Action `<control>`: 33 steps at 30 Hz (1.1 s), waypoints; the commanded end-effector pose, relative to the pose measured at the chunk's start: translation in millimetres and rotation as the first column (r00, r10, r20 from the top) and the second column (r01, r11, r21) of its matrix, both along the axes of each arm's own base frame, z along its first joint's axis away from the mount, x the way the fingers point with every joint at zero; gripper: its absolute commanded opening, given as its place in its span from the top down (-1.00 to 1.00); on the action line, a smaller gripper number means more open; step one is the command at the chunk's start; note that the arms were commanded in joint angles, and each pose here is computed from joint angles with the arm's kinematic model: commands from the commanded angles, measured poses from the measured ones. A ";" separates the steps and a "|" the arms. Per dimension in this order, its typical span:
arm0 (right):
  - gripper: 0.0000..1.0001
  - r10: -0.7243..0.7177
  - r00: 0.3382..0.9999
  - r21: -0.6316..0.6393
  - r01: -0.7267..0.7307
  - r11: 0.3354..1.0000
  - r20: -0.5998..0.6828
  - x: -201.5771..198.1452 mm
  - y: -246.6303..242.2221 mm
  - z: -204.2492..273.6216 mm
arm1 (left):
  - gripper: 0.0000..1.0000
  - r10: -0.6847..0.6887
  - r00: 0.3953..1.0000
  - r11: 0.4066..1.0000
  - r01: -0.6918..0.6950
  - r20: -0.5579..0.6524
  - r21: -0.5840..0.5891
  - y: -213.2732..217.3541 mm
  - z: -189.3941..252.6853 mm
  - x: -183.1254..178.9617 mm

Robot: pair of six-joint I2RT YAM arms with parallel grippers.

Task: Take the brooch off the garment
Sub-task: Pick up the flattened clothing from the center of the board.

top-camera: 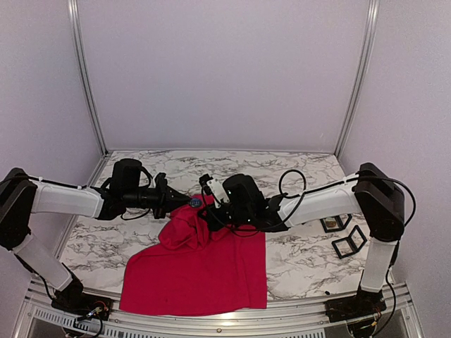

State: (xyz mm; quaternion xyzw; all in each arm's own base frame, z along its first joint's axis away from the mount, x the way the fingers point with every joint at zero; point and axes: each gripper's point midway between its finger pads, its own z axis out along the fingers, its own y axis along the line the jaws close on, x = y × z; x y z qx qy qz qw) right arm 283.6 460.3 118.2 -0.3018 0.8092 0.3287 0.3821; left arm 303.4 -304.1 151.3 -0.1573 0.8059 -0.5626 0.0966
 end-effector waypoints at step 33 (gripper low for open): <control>1.00 -0.066 0.996 0.027 0.065 0.998 0.051 -1.5 -9.1 47.1 | 0.35 -0.157 0.972 0.965 0.113 0.177 0.236 11.0 15.9 -0.4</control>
